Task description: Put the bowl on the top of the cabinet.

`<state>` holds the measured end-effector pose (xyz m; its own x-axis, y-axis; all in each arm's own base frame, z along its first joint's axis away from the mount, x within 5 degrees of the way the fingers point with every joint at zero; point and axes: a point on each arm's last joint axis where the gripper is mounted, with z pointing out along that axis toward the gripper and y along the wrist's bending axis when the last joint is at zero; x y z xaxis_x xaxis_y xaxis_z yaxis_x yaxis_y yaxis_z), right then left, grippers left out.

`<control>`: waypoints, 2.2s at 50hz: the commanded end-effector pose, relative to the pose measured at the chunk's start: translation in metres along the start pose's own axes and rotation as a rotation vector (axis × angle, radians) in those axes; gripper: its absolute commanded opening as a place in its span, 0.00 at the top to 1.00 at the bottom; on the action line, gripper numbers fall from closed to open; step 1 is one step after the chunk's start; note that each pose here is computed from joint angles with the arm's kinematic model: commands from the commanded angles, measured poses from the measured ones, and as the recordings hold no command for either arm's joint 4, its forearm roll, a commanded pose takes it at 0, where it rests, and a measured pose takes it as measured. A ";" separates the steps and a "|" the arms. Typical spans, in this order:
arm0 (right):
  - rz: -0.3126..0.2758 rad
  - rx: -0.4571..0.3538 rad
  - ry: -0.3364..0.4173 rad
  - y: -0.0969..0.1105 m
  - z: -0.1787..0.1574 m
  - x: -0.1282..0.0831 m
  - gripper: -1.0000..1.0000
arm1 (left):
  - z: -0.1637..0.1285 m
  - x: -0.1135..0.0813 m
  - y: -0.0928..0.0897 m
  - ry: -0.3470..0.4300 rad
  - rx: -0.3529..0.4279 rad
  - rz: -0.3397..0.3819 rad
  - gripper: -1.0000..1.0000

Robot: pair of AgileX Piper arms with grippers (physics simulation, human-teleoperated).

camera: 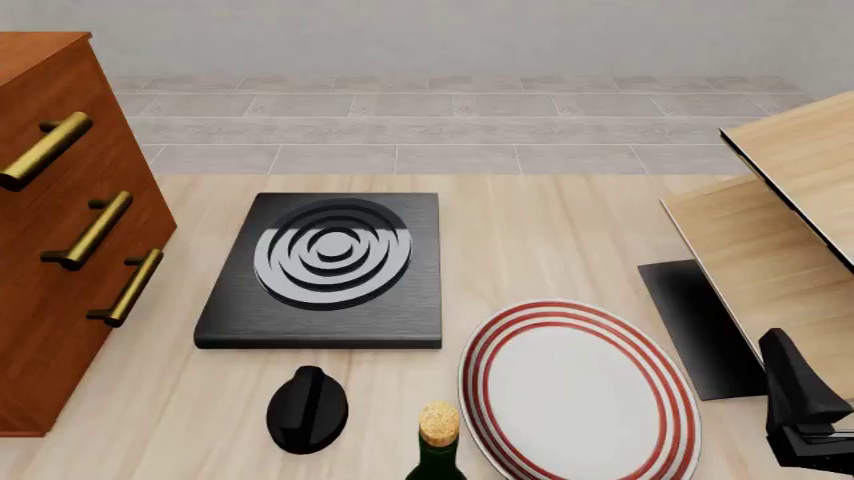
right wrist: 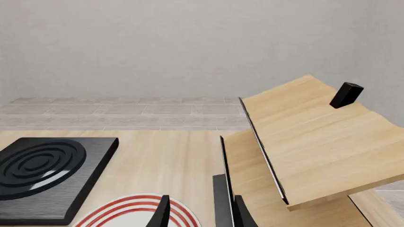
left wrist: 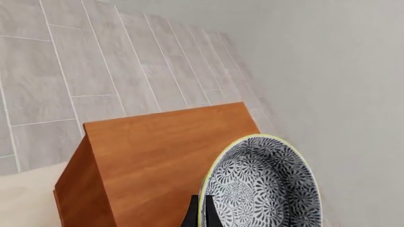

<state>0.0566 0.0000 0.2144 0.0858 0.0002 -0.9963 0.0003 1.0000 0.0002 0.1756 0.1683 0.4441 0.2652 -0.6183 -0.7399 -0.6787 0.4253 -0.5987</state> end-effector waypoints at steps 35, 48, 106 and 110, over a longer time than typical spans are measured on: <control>0.000 0.000 0.000 0.000 0.000 0.000 0.00 | 0.019 -0.015 0.011 -0.010 -0.069 0.117 1.00; 0.000 0.000 0.000 0.000 0.000 0.000 0.00 | 0.010 -0.012 0.003 -0.012 -0.034 0.183 0.00; 0.000 0.000 0.000 0.000 0.000 0.000 0.00 | -0.051 -0.012 -0.021 -0.083 0.110 0.209 0.00; 0.000 0.000 0.000 0.000 0.000 0.000 0.00 | -0.061 -0.010 -0.024 -0.081 0.134 0.209 0.00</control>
<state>0.0566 0.0000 0.2144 0.0858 0.0001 -0.9963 0.0003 1.0000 0.0001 0.1552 0.1390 0.4773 0.1766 -0.4634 -0.8684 -0.6604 0.5984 -0.4537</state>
